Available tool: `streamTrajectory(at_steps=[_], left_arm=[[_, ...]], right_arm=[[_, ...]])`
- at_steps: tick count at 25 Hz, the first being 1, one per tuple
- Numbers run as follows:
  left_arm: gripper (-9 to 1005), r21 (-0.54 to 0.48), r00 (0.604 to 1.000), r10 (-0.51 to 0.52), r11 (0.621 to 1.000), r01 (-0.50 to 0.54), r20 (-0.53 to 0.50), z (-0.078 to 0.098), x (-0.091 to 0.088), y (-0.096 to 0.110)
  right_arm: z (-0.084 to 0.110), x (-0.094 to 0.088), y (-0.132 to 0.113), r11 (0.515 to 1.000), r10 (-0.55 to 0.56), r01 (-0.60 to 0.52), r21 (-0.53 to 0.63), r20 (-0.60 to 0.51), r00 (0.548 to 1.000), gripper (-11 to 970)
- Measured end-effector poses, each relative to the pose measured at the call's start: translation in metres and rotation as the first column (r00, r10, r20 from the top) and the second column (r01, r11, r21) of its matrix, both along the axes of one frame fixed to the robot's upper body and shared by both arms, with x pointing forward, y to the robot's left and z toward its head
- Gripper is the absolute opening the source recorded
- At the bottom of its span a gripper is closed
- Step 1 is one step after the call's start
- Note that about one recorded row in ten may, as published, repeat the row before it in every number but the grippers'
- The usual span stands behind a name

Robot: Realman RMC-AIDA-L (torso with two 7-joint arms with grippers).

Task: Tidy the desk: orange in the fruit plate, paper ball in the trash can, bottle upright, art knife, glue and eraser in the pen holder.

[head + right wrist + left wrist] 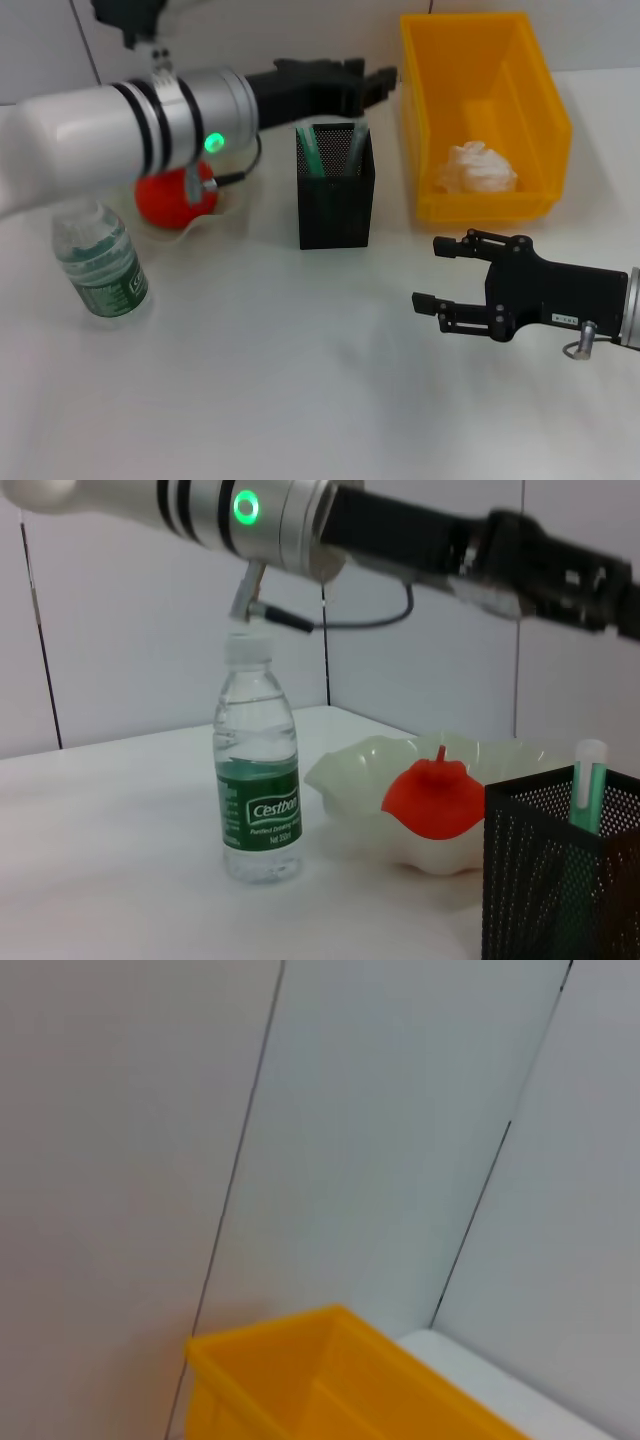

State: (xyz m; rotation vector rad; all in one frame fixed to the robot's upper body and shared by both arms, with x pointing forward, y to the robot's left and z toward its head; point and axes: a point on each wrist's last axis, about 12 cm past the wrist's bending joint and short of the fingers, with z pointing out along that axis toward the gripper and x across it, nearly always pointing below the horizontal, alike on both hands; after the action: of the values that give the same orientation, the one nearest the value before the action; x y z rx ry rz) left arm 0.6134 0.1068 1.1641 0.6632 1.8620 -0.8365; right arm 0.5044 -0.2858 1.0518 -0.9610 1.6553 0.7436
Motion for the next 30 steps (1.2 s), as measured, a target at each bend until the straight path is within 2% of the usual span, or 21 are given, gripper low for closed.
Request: streamTrajectory(at_steps=[2,5,7,13,17,20,21,23,28,30], left_arm=[[414,-0.007,1.000,-0.003,1.000,0.003,0.008,0.003,0.002,0.003],[421,-0.092,0.997,-0.059,0.994,0.063,0.053,0.019,0.003,0.017],[425,-0.110,0.994,-0.078,0.990,0.086,0.073,0.022,0.002,0.021],[439,-0.206,0.965,-0.172,0.955,0.212,0.197,0.037,-0.011,0.050],[448,-0.242,0.926,-0.262,0.913,0.330,0.272,0.043,-0.028,0.071],[455,-0.229,0.890,-0.332,0.883,0.410,0.311,0.043,-0.040,0.079],[457,-0.229,0.890,-0.332,0.883,0.410,0.311,0.043,-0.040,0.079],[462,-0.183,0.865,-0.383,0.872,0.454,0.324,0.036,-0.050,0.090],[474,-0.092,0.842,-0.445,0.866,0.491,0.305,0.021,-0.061,0.100],[478,-0.005,0.813,-0.503,0.849,0.528,0.292,0.009,-0.069,0.104]], right_arm=[[0.000,-0.001,0.000,1.000,0.005,-0.005,-0.001,-0.001,1.000,766],[0.000,-0.003,0.000,1.000,0.016,-0.016,-0.001,-0.003,1.000,766],[0.000,-0.004,0.000,1.000,0.022,-0.022,0.001,-0.002,1.000,766],[0.002,-0.008,-0.001,0.999,0.047,-0.047,0.016,0.004,0.999,766],[0.004,-0.010,-0.002,0.998,0.053,-0.053,0.025,0.003,0.999,766],[0.009,-0.011,-0.004,0.997,0.066,-0.066,0.033,-0.001,0.998,766],[0.012,-0.012,-0.005,0.997,0.075,-0.075,0.034,-0.005,0.997,766],[0.018,-0.013,-0.007,0.995,0.093,-0.093,0.030,-0.022,0.995,766],[0.035,-0.013,-0.009,0.989,0.149,-0.150,0.001,-0.109,0.983,766],[0.042,-0.013,-0.009,0.985,0.169,-0.171,0.000,-0.125,0.978,766]])
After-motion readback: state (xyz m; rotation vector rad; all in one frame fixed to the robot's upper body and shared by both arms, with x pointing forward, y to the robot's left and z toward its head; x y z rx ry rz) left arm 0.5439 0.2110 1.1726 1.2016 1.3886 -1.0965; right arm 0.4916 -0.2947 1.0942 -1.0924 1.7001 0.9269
